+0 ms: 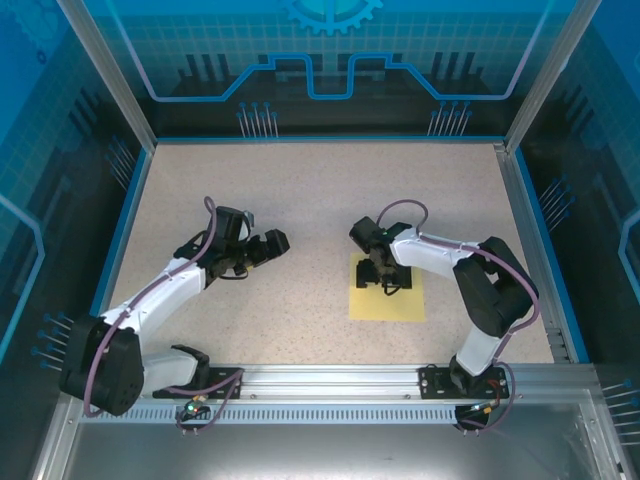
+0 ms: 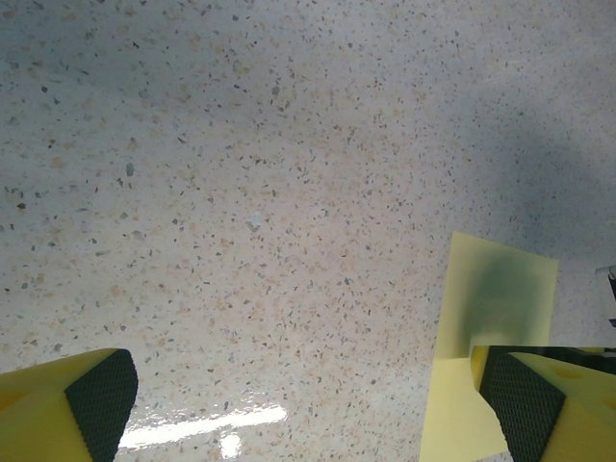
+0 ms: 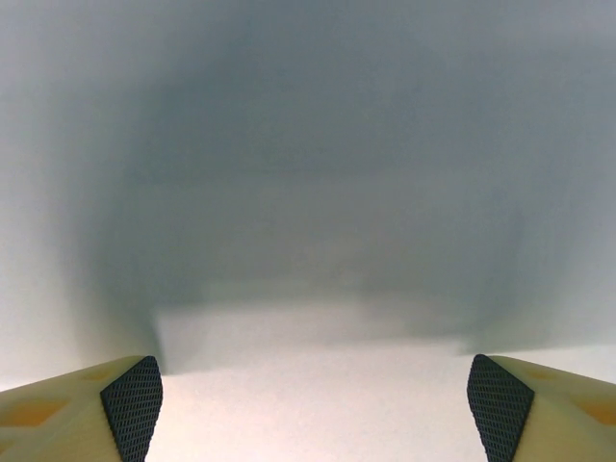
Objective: Fold a paper plane with a square sheet of paper (pick it up from the middle)
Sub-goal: Fold the square sheet of paper in half at the center of the table.
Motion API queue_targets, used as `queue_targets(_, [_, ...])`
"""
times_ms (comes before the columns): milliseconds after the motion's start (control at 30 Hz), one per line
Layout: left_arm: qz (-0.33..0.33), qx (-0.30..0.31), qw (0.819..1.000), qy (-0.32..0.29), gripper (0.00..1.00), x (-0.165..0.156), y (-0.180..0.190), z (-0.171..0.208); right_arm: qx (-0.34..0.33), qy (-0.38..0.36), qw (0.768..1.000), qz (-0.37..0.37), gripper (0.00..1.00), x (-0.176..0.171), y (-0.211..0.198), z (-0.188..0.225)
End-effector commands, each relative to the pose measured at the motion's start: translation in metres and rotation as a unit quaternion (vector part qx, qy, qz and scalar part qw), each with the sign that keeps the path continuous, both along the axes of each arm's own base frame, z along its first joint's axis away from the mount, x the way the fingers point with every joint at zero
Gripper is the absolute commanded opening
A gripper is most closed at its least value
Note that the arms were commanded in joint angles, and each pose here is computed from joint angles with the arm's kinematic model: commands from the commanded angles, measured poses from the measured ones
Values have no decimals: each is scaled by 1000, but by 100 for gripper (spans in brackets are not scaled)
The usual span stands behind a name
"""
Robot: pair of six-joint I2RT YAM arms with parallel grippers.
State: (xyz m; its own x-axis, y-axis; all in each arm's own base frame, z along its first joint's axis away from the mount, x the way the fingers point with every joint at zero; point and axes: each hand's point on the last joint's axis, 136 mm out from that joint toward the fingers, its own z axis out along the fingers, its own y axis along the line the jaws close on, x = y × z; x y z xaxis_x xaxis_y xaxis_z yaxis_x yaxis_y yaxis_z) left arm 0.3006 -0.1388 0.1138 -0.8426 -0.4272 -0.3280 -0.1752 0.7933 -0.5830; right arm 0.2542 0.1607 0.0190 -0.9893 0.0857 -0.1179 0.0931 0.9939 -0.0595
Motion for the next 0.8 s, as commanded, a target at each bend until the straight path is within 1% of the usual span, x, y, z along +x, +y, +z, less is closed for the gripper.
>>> queue_targets(0, [1,3,1000,9,99,-2,-1,-7,1,26,1000,-4,86,-7,-4,-7])
queue_targets(333, [0,7,1000,17,98,-4,0,-9,11,80,997,-16,85,-29,-17,-48])
queue_targets(600, [3,9,1000,20,98,-5,1,-10,-27,94,995,-17,80,-38,-35,-58])
queue_targets(767, [5,11,1000,23,98,-6,2,-12,-34,91,995,-23,77,-39,-38,-61])
